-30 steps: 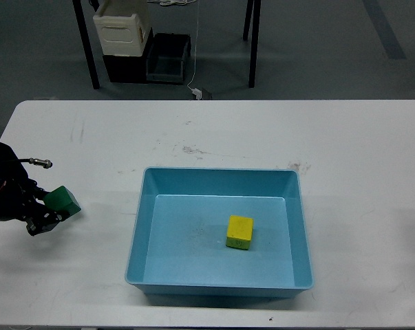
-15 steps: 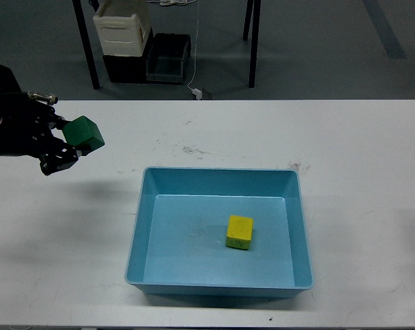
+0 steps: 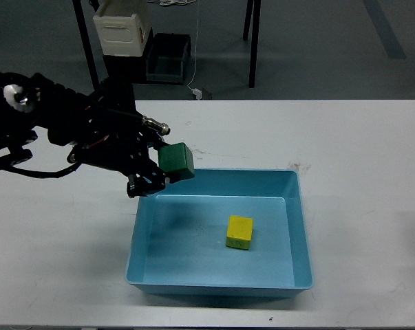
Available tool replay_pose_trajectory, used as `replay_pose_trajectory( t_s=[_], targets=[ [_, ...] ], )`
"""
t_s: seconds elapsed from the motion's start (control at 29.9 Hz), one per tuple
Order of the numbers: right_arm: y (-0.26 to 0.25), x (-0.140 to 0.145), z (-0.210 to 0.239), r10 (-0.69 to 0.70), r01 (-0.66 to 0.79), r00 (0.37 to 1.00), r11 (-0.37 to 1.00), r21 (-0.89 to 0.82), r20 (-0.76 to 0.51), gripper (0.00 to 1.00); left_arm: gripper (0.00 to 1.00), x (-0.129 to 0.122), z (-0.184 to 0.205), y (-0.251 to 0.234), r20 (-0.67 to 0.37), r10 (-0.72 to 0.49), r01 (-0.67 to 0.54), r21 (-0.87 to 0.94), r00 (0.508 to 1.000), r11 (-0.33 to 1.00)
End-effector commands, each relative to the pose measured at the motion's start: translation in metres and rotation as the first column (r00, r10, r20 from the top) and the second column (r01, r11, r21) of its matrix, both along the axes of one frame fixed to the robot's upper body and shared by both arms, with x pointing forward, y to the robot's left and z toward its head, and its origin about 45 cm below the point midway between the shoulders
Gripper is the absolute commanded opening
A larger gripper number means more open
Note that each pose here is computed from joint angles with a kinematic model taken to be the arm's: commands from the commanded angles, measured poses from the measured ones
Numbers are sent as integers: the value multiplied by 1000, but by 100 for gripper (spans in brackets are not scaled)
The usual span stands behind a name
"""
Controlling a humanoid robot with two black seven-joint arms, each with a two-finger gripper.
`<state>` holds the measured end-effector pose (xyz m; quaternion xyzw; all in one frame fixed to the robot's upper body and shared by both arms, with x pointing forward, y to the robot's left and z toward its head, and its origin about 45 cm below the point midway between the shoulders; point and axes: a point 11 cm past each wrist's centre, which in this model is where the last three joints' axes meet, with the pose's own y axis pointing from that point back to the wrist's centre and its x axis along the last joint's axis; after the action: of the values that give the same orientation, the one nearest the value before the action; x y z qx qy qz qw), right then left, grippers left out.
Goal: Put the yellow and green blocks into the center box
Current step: 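Lift the green cube with the left gripper and carry it into the bin, then set the green cube beside the yellow cube and open the left gripper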
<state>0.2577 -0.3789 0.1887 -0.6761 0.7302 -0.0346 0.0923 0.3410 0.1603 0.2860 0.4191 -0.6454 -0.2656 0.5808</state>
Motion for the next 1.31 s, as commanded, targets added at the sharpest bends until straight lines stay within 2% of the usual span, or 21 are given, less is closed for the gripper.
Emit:
replay_pose_trajectory(
  t_s=[0.0, 0.27, 0.47, 0.6, 0.67, 0.7, 0.84, 0.97, 1.04, 1.07, 1.14, 1.17, 1.27],
  targets=[
    [2, 2, 1, 8, -8, 1000, 1000, 1, 6, 100, 35, -5, -9, -17, -11, -65, 66, 55, 998, 996],
    [8, 4, 0, 24, -24, 1000, 1000, 6, 4, 100, 37, -16, -44, -53, -70, -159, 167, 124, 985, 978],
    [9, 4, -1, 18, -18, 1000, 1000, 11, 4, 100, 45, 1, -65, -57, -74, -111, 121, 161, 991, 979],
    [9, 4, -1, 18, -18, 1000, 1000, 11, 4, 100, 60, 6, -69, -54, -73, -88, 99, 165, 993, 981],
    [9, 4, 0, 20, -20, 1000, 1000, 12, 5, 100, 76, 5, -70, -54, -76, -87, 99, 165, 993, 981],
    [9, 4, 0, 20, -20, 1000, 1000, 12, 5, 100, 80, 4, -72, -53, -84, -84, 97, 162, 993, 982],
    [10, 4, 0, 21, -21, 1000, 1000, 11, 8, 100, 90, 3, -72, -54, -89, -80, 93, 155, 993, 984],
    [9, 4, 0, 19, -19, 1000, 1000, 13, 6, 100, 92, 3, -73, -53, -94, -77, 91, 151, 993, 984],
    [9, 4, 0, 19, -19, 1000, 1000, 11, 7, 100, 91, 2, -74, -52, -96, -74, 88, 153, 993, 984],
    [9, 4, 0, 19, -19, 1000, 1000, 11, 7, 100, 83, 2, -75, -52, -96, -76, 91, 156, 992, 984],
    [9, 4, 0, 19, -19, 1000, 1000, 11, 7, 100, 50, 3, -76, -49, -95, -71, 86, 162, 993, 983],
    [10, 4, 0, 21, -21, 1000, 1000, 11, 7, 100, 42, 4, -75, -48, -89, -73, 87, 167, 993, 982],
    [10, 4, 0, 21, -21, 1000, 1000, 11, 7, 100, 42, 3, -76, -48, -92, -73, 88, 166, 993, 982]
  ],
)
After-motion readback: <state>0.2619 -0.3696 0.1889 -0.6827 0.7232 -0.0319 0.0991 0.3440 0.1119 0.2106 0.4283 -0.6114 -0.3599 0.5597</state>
